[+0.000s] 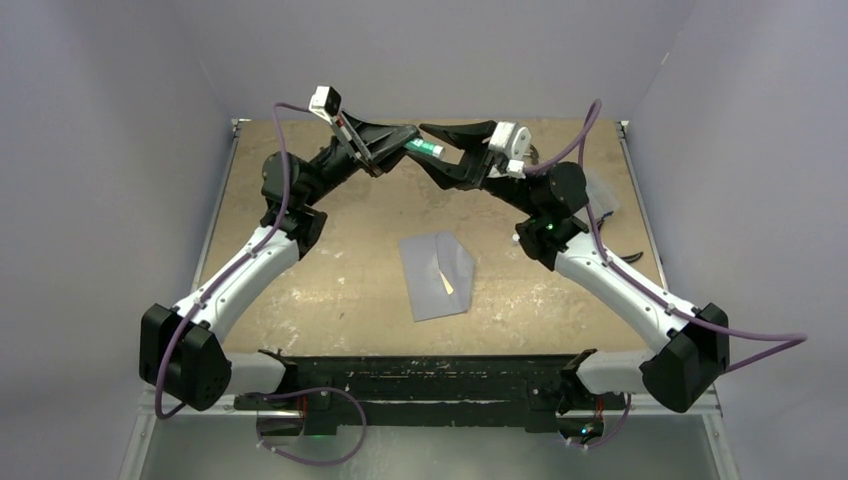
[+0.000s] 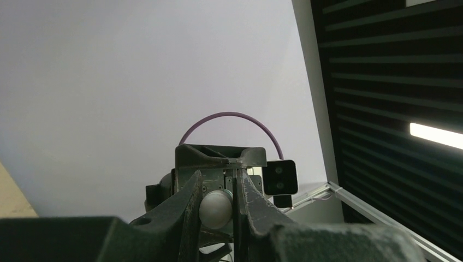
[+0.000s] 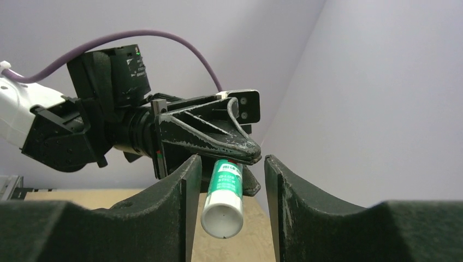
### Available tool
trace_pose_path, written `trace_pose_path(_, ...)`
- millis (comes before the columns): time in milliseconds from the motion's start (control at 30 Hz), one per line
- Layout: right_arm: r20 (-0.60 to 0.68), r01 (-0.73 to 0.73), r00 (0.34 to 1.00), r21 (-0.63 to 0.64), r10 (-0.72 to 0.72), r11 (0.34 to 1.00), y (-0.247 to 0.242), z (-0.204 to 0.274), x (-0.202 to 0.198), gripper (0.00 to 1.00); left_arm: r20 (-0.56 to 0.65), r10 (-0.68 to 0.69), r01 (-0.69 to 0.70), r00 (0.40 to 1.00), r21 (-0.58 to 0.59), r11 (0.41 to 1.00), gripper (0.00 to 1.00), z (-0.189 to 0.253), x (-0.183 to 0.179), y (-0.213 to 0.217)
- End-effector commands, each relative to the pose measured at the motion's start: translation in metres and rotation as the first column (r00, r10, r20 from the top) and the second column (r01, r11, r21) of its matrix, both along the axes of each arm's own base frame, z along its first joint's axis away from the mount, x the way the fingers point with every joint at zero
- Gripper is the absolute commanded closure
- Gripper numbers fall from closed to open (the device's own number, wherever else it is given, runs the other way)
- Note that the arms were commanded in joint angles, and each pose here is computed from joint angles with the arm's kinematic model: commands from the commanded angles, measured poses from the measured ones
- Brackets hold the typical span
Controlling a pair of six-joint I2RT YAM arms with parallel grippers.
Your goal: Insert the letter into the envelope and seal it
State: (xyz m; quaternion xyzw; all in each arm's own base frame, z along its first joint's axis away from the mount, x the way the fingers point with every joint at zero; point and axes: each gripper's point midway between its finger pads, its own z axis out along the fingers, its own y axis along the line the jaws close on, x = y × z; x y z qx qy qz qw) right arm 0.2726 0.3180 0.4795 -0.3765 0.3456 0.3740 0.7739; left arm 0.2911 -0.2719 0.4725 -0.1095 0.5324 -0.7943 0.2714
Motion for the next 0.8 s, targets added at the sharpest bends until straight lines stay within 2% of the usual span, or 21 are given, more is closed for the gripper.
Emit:
trace_pose_path(0,0.070,-0.017,0.997,0.047,0.014,0.999,-0.002,0.027,-0.008,0.50,0.058,-0.013,0.021,0.998,-0.129,0.991,1.00,0.028,-0.011,0.011)
trace_pose_path(200,0.066,-0.006,0.998,0.041,0.004,0.999,0.001,0.026,-0.004,0.48,0.075,-0.016,0.027,0.997,-0.149,0.989,1.00,0.034,-0.013,0.012)
trace_pose_path(400,0.080,-0.023,0.997,0.049,0.019,0.999,0.001,0.033,-0.007,0.53,0.055,-0.015,0.023,0.998,-0.131,0.991,1.00,0.025,-0.009,0.009)
trace_pose_path(600,0.094,-0.045,0.995,0.048,0.040,0.998,0.003,0.037,-0.012,0.50,0.052,-0.023,0.030,0.998,-0.134,0.990,1.00,0.025,-0.010,0.007)
trace_pose_path(767,0.076,-0.040,0.996,0.036,0.037,0.999,0.006,0.033,-0.008,0.56,0.064,-0.032,0.041,0.997,-0.152,0.988,1.00,0.030,-0.013,0.006)
